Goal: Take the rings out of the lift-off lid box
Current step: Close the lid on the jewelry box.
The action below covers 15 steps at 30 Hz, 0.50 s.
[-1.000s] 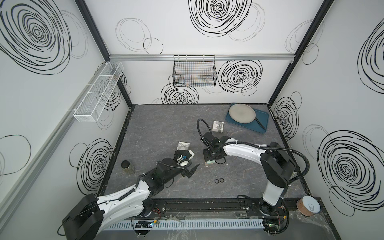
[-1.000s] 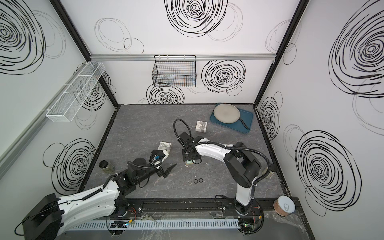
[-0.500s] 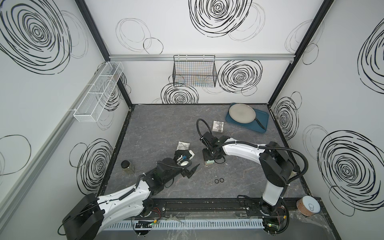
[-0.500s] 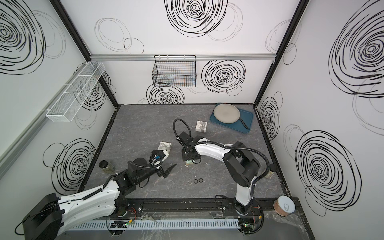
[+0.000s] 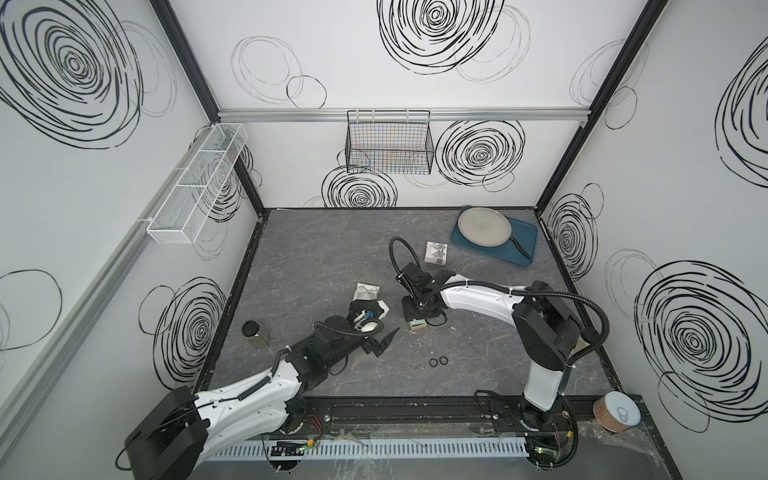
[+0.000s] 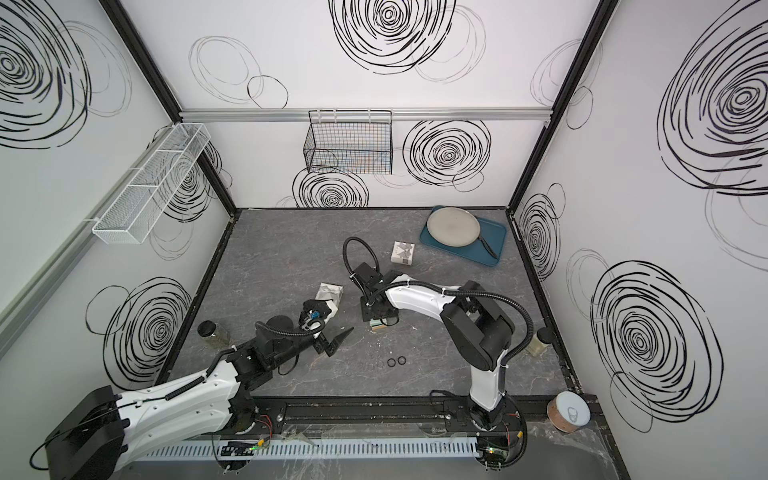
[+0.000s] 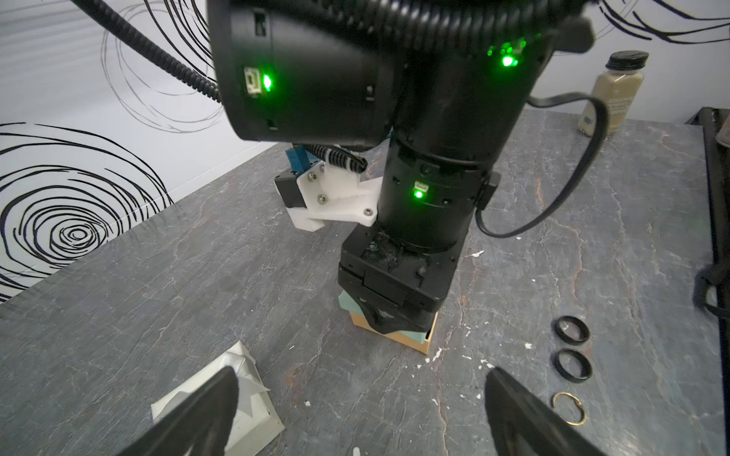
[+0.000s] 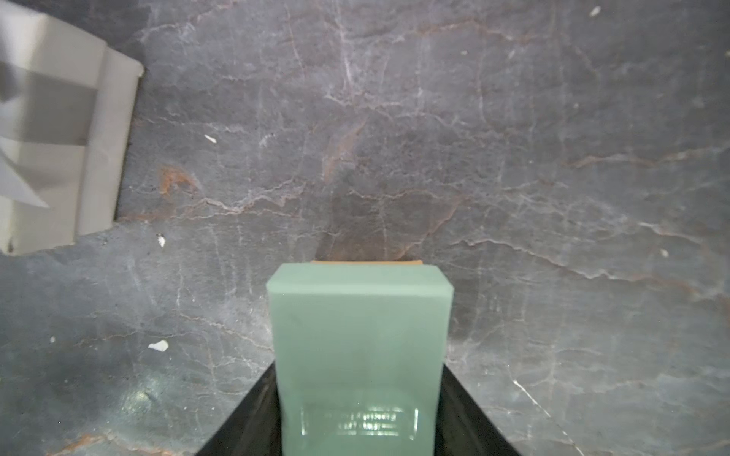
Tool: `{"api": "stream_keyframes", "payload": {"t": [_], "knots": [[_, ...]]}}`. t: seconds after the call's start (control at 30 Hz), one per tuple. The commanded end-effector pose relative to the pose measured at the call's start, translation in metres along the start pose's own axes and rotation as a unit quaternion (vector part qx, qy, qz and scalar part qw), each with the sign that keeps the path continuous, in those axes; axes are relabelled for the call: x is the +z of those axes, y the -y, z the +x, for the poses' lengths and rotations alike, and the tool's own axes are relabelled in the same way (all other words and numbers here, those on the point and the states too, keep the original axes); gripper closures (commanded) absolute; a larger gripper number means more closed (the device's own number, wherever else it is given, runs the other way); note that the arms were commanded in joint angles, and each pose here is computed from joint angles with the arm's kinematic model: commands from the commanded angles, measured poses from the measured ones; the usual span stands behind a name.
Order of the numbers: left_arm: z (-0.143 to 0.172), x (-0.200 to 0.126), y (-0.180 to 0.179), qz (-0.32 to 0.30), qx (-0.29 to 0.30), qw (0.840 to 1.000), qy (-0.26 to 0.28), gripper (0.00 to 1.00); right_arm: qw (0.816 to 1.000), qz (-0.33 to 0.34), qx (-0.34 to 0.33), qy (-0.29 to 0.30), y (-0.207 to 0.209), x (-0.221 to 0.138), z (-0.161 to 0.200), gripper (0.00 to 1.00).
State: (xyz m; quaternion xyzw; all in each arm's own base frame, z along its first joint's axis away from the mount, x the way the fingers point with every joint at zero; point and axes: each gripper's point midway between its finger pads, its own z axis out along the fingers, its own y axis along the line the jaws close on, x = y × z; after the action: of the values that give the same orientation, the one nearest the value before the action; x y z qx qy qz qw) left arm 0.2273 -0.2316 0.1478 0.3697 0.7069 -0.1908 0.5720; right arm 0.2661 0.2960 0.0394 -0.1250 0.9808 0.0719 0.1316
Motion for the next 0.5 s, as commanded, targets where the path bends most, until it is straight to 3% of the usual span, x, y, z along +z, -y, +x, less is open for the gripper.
{"api": "stream_keyframes", "payload": {"t": [0.0, 0.47], "knots": [[-0.012, 0.0006, -0.0016, -0.004, 0.009, 1.0, 0.019, 0.0, 1.0, 0.019, -0.005, -0.009, 0.0025, -0.003, 0.0027, 0.42], [-0.0122, 0.0005, -0.0022, -0.006, 0.01, 1.0, 0.019, 0.0, 1.0, 0.026, -0.013, -0.01, 0.0021, -0.0057, 0.005, 0.42]]}}
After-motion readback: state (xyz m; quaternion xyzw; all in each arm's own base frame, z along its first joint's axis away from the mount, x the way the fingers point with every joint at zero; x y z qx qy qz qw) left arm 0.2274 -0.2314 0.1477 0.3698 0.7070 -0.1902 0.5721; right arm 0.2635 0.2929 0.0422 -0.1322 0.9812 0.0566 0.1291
